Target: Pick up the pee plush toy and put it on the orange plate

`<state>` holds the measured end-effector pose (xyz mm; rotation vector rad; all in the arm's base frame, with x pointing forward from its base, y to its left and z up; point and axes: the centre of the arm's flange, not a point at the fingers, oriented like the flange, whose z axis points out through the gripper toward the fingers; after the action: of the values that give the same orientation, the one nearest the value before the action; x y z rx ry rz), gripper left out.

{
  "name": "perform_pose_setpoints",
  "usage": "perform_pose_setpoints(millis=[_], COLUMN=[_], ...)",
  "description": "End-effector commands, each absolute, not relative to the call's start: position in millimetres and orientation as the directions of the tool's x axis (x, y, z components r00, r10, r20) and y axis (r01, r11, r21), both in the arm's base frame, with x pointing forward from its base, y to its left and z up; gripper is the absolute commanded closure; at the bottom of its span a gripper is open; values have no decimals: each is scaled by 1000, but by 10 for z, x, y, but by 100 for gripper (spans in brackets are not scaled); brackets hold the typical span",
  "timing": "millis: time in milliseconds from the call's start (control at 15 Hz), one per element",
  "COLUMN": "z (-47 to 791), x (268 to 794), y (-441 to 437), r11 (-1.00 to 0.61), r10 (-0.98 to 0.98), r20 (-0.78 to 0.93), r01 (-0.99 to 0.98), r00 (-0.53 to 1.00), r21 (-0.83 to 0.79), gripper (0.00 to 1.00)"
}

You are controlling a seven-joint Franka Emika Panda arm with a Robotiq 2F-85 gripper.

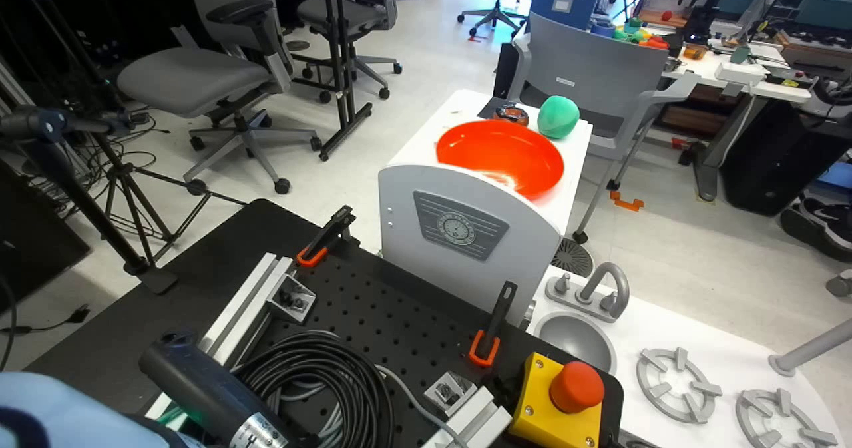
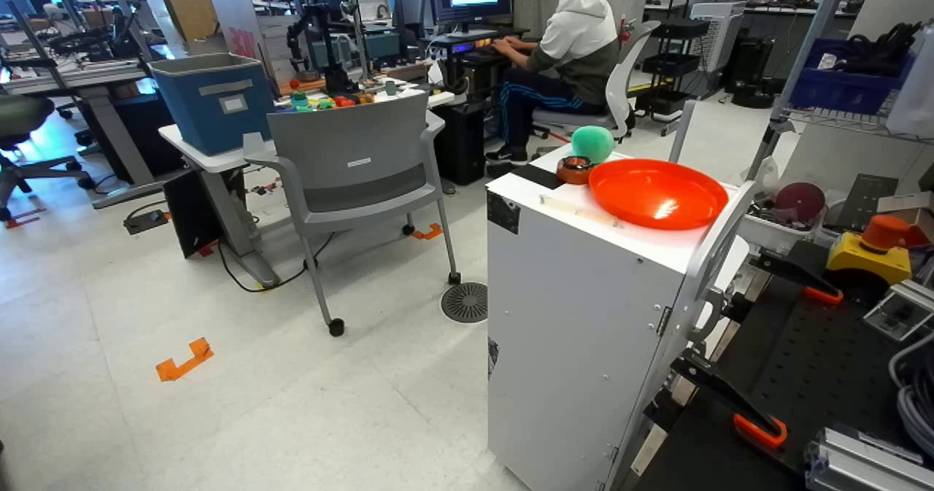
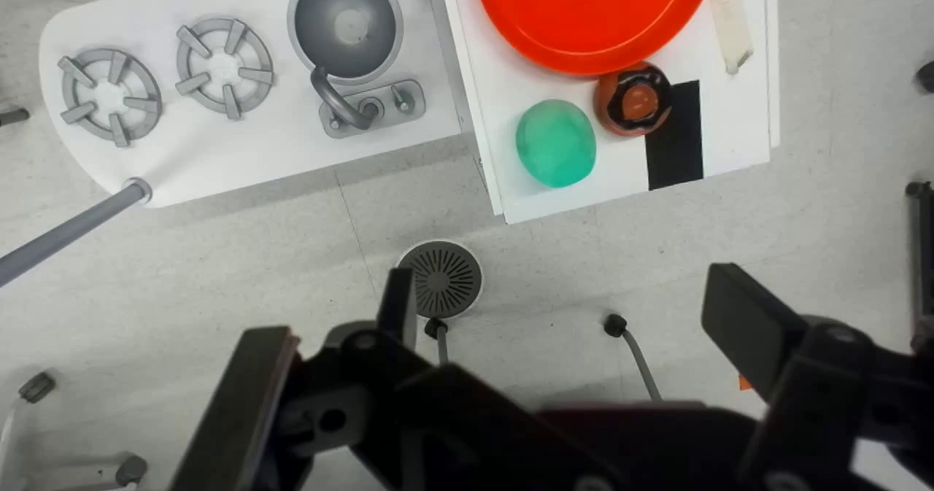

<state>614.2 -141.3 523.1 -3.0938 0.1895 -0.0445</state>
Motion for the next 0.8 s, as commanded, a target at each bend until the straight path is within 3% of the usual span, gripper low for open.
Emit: perform_pose_setpoints(millis=[0,733], z=[5273,5171], x=[6360,6665], y=[-1471,-1369], r11=[-991,-995], r10=[-125,-94], r20=[62,38], r01=[-121,-93], r00=[990,995], r21=[-58,-21], gripper=[0,0])
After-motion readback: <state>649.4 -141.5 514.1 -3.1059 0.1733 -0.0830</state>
